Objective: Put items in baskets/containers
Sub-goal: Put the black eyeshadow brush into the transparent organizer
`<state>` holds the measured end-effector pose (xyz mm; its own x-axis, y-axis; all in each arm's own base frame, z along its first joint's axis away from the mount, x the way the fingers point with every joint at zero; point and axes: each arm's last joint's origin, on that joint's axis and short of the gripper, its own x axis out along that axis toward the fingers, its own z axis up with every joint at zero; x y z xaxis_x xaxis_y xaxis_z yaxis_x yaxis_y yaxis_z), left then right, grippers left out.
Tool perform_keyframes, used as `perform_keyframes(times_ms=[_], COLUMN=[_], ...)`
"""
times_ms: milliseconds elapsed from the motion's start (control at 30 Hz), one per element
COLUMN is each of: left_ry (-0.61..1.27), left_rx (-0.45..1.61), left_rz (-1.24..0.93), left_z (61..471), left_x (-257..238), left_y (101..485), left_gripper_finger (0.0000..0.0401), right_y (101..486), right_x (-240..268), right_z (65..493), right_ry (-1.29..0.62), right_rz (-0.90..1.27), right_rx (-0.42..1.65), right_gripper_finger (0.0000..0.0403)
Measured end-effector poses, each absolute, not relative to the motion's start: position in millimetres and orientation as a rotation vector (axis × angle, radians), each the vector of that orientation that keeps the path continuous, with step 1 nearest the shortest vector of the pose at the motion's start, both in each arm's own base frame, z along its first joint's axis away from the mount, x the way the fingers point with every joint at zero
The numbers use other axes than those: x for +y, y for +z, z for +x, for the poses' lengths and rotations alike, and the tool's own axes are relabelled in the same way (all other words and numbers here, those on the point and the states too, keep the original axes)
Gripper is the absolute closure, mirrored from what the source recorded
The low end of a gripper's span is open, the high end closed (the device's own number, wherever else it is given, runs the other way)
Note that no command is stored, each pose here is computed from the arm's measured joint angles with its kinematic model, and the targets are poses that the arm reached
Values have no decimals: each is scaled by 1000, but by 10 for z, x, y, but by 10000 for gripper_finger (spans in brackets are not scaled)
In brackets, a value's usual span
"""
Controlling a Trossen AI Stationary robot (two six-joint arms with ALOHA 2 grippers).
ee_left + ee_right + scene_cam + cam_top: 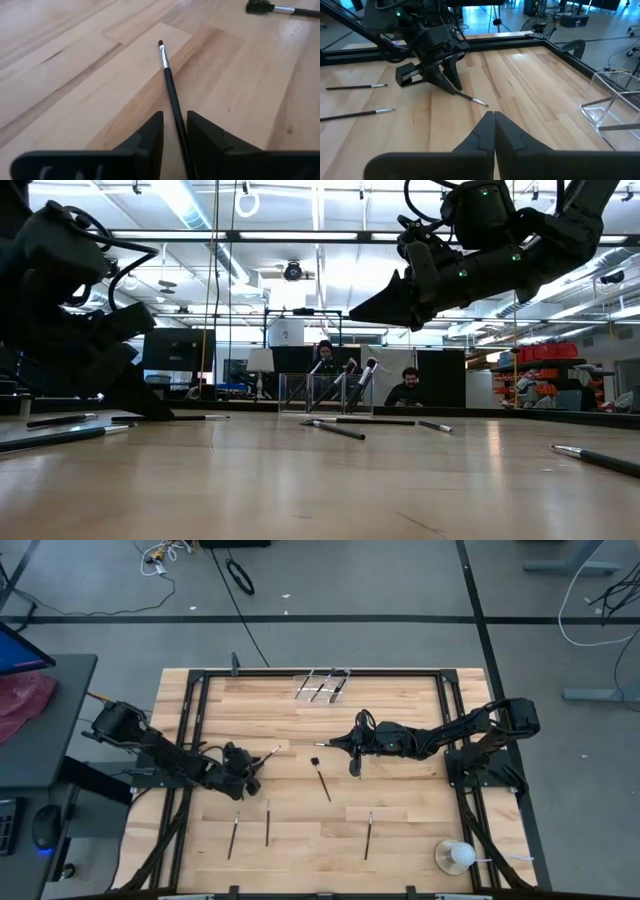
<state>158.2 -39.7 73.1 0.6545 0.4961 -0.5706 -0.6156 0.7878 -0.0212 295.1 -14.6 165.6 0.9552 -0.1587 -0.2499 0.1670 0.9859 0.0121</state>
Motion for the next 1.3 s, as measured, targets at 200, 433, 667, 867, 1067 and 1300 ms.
perform_keyframes(times_ms=[200, 433, 667, 867, 1067, 1300], left_ry=[632, 600, 576, 503, 475, 382], left_rx=[605, 640, 622, 496, 344, 194], left_rz=[-206, -199, -178, -189, -180, -133], left_z=[1599, 1618, 1639, 1747, 1854, 2117], left_x=[-346, -317, -321, -356, -384, -476], left_y=[728, 726, 740, 850, 1008, 1311], left_gripper_finger=[310, 387, 392, 392, 392, 393], right_y=[1656, 1653, 1608, 1532, 1510, 1428], right_x=[-146, -146, -163, -196, -185, -169], right_z=[2951, 2950, 2936, 2907, 2899, 2964], right_ry=[-165, -165, -176, -191, -156, -87], right_rz=[33, 32, 73, 111, 125, 135], right_rx=[251, 254, 300, 378, 404, 371], right_gripper_finger=[399, 399, 399, 392, 362, 313])
